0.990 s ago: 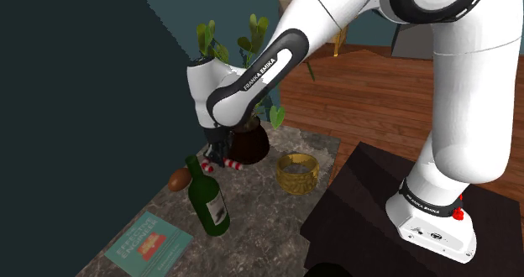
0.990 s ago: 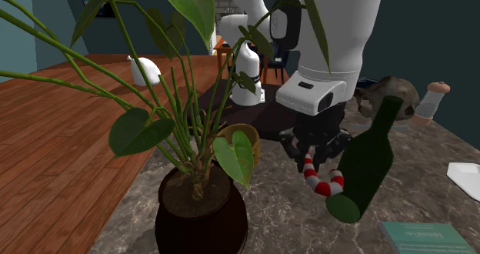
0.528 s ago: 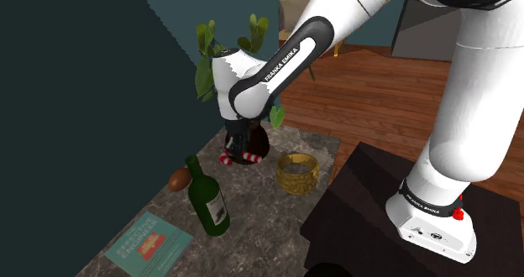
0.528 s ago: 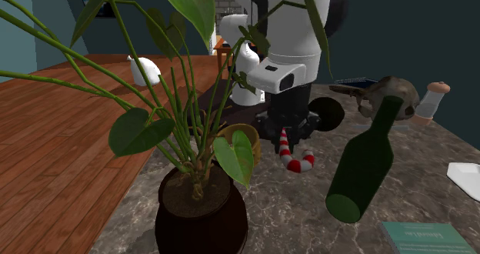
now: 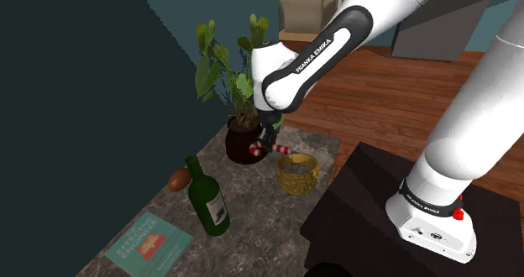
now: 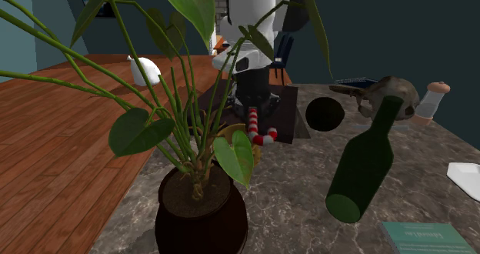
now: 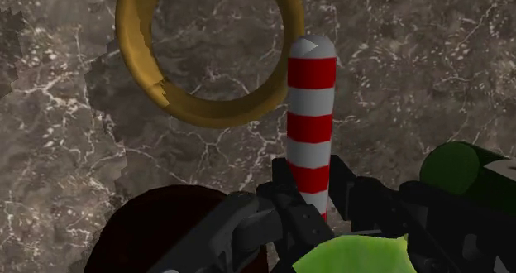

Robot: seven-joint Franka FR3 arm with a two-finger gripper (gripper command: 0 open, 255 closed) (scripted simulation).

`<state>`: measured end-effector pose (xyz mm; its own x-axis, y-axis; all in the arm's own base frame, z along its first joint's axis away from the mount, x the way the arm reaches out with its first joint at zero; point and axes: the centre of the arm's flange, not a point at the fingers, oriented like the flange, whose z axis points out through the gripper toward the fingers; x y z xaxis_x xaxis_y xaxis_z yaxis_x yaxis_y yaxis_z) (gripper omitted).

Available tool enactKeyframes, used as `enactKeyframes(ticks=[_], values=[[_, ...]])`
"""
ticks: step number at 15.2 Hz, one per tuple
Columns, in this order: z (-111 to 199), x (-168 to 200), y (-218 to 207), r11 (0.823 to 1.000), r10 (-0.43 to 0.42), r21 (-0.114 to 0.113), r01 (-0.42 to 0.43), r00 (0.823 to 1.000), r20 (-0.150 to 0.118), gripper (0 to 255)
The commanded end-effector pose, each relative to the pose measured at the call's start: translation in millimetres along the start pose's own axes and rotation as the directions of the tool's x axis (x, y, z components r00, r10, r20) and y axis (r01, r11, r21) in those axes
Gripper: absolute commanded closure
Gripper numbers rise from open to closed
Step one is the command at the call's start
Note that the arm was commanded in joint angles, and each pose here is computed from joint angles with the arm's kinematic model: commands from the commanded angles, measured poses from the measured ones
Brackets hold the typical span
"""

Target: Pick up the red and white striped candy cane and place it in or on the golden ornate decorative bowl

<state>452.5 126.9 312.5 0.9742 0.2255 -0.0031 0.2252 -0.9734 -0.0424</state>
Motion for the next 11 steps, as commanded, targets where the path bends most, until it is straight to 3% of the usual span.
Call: enactKeyframes(ticks=[1,7,11], values=[[-2,-21,19,1.000,-0.001,0.001,0.001,1.000,-0.001,255],[-7,-77,73,1.000,-0.001,0.001,0.001,1.000,-0.001,255],[15,-77,74,1.000,-0.001,0.001,0.001,1.000,-0.001,255]])
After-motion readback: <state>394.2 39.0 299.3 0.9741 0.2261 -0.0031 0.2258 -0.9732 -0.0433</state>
